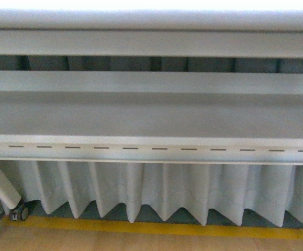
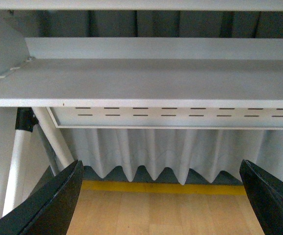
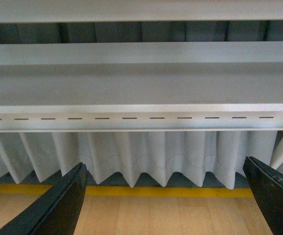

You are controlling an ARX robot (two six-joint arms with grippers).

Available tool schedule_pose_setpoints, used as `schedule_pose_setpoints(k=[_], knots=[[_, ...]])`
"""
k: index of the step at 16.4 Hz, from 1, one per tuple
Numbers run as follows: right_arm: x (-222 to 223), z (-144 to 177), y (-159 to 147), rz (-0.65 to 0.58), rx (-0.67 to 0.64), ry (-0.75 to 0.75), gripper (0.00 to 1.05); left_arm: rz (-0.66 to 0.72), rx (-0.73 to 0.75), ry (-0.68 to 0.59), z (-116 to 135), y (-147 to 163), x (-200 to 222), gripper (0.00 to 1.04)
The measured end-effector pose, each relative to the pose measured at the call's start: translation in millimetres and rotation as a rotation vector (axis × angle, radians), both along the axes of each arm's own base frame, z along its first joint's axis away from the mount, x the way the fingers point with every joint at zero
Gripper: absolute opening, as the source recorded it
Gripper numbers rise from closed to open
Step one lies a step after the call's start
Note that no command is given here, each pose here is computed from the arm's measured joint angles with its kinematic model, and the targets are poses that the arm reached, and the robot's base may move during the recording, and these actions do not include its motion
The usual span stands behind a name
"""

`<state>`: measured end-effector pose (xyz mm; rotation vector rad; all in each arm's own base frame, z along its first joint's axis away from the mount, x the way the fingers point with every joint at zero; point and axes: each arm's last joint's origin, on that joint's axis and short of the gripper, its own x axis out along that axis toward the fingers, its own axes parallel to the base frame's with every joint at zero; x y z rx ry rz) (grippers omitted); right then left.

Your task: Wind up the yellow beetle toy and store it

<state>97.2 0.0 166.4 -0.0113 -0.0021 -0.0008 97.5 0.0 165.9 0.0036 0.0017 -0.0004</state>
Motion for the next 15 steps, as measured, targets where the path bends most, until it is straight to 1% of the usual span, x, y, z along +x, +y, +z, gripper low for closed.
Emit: schedule_pose_setpoints(k=[15], knots=[[0.0, 0.2, 0.0, 0.000, 0.000, -0.002, 0.98, 0.002, -0.002, -0.002, 0.2, 0.0, 0.0, 0.98]])
